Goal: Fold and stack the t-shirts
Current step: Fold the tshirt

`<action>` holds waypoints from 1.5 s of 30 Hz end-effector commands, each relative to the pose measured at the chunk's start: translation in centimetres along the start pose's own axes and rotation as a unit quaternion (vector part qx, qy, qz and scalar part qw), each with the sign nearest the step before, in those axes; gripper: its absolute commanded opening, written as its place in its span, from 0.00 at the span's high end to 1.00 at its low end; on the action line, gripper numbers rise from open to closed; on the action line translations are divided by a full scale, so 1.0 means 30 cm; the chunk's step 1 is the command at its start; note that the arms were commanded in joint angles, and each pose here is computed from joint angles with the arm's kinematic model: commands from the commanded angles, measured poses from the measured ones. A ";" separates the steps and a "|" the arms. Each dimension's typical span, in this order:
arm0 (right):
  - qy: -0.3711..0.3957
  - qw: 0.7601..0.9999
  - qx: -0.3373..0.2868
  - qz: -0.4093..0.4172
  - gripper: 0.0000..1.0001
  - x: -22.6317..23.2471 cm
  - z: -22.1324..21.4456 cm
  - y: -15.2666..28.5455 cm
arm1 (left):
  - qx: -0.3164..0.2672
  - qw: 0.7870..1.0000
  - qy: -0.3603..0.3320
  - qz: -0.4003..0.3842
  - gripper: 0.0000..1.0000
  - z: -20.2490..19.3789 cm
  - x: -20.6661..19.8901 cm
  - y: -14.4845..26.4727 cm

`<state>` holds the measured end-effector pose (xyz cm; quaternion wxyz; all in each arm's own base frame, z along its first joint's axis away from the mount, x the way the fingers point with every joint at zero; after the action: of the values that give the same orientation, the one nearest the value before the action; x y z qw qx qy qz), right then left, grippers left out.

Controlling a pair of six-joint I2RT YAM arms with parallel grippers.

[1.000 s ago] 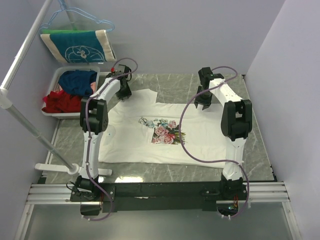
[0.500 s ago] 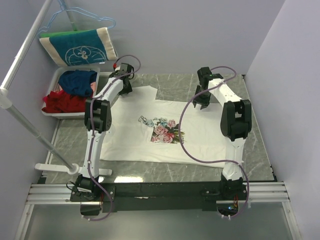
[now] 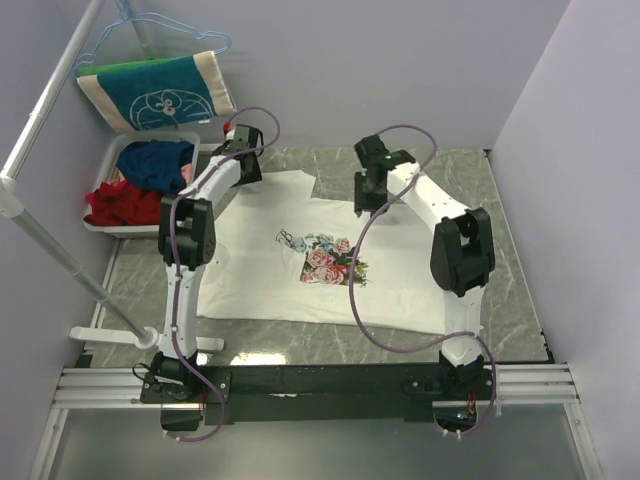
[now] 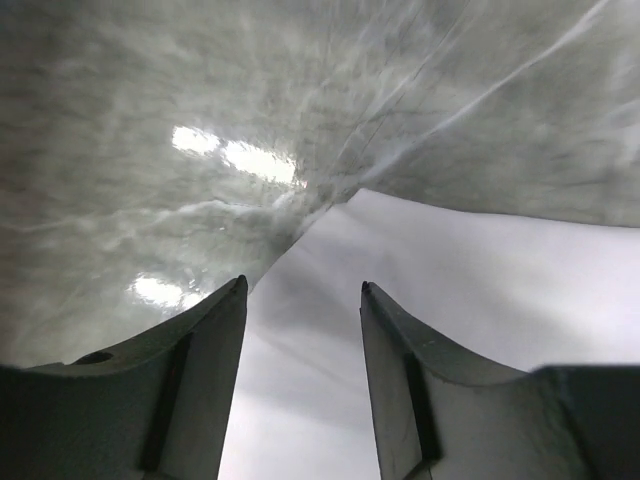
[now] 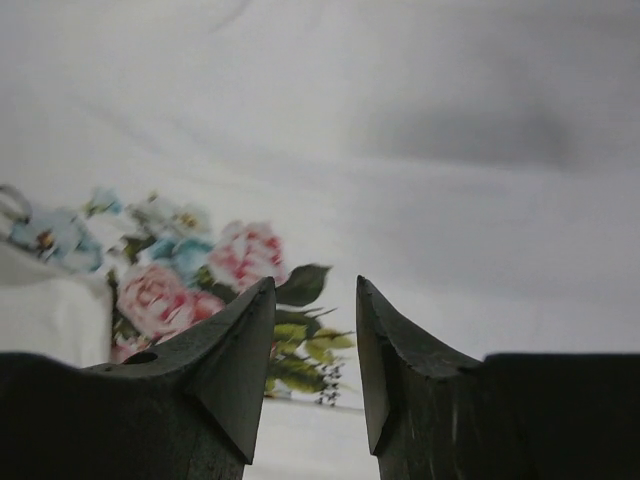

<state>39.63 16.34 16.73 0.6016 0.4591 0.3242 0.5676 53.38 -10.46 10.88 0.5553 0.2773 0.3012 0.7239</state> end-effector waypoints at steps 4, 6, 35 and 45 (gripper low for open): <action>0.182 0.980 -0.020 0.079 0.54 0.270 -0.215 0.177 | -0.090 0.995 0.020 -0.028 0.42 0.246 0.041 0.279; 0.212 0.972 -0.008 0.104 0.54 0.336 -0.282 0.172 | -0.070 0.997 0.015 -0.034 0.42 0.235 0.038 0.260; 0.428 0.882 0.080 0.182 0.54 0.778 -0.857 0.040 | 0.040 0.997 0.040 -0.046 0.44 0.103 0.143 0.125; 0.447 0.878 0.103 0.134 0.55 0.724 -0.941 -0.091 | 0.034 0.997 0.047 -0.057 0.44 0.118 0.157 0.146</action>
<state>17.77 43.71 9.60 0.2460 0.2672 0.5247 0.7699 52.08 -6.43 14.44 0.5552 0.2724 0.3757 0.6902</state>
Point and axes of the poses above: each gripper's point midway between its finger pads, its own y axis back along the fingers, its own x axis along the line the jaws close on, z = x × y, the point moved 8 cm from there along y, back along the fingers, and after that the axes turned 7 degrees about -y, right-handed, at the moved point
